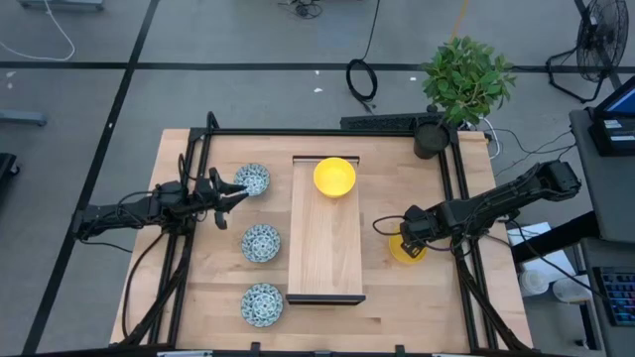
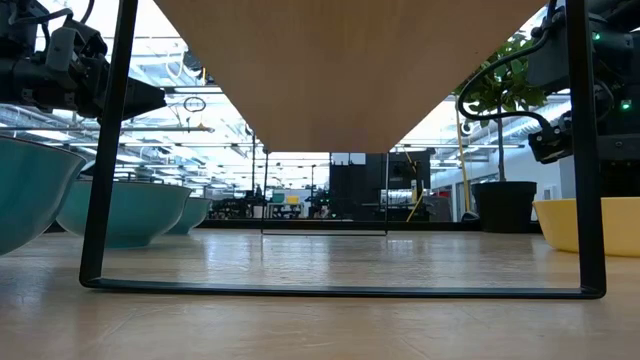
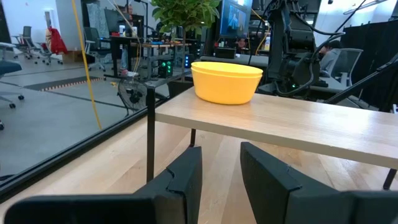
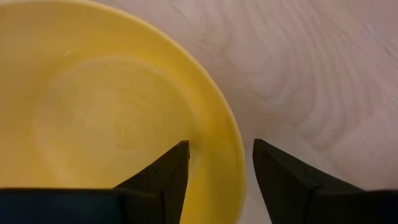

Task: Pick & Place Mini bowls
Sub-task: Stack the yellow bowl on top of the yellow bowl on the shelf

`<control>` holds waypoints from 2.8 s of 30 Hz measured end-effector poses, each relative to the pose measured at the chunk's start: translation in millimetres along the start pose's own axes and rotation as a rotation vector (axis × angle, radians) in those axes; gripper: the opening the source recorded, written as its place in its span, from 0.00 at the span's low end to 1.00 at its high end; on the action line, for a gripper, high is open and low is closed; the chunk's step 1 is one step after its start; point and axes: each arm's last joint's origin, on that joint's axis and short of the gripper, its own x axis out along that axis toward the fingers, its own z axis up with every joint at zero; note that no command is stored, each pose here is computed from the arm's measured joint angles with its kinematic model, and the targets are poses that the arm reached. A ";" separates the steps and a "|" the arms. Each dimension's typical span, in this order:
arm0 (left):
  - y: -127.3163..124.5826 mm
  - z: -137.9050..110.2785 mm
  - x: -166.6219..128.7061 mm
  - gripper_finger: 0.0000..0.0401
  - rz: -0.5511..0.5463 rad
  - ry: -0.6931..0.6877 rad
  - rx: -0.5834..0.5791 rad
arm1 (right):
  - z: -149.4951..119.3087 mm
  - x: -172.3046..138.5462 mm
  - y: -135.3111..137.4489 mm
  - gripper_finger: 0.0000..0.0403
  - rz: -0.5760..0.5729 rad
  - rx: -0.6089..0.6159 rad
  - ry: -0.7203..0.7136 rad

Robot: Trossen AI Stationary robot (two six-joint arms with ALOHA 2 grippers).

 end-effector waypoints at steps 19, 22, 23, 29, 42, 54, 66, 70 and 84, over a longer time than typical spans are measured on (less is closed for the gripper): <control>0.0 0.0 0.0 0.28 0.000 0.000 0.000 | -0.2 0.0 0.1 0.41 0.004 -0.163 0.005; 0.0 0.0 0.0 0.28 0.000 0.000 0.000 | -0.2 0.0 0.1 0.41 0.003 -0.151 0.005; 0.0 0.0 0.0 0.28 0.000 0.000 0.000 | -0.2 0.0 0.1 0.41 0.003 -0.142 0.005; 0.0 0.0 0.0 0.28 0.000 0.000 0.000 | -0.2 0.0 0.1 0.41 0.004 -0.029 0.007; 0.0 0.0 0.0 0.28 0.000 0.000 0.000 | -0.2 0.0 0.1 0.41 0.004 -0.122 0.007; 0.0 0.0 0.0 0.28 0.000 0.000 0.000 | -0.2 0.0 0.1 0.41 0.003 -0.052 0.005; 0.0 0.0 0.0 0.28 0.000 0.001 0.000 | -0.1 0.0 0.1 0.41 0.003 -0.006 0.005; 0.0 0.0 0.0 0.28 0.000 0.001 0.000 | -0.1 0.0 0.1 0.41 0.003 -0.006 0.005; 0.0 0.0 0.0 0.28 0.000 0.000 0.000 | 0.0 0.0 0.1 0.41 0.002 -0.006 0.003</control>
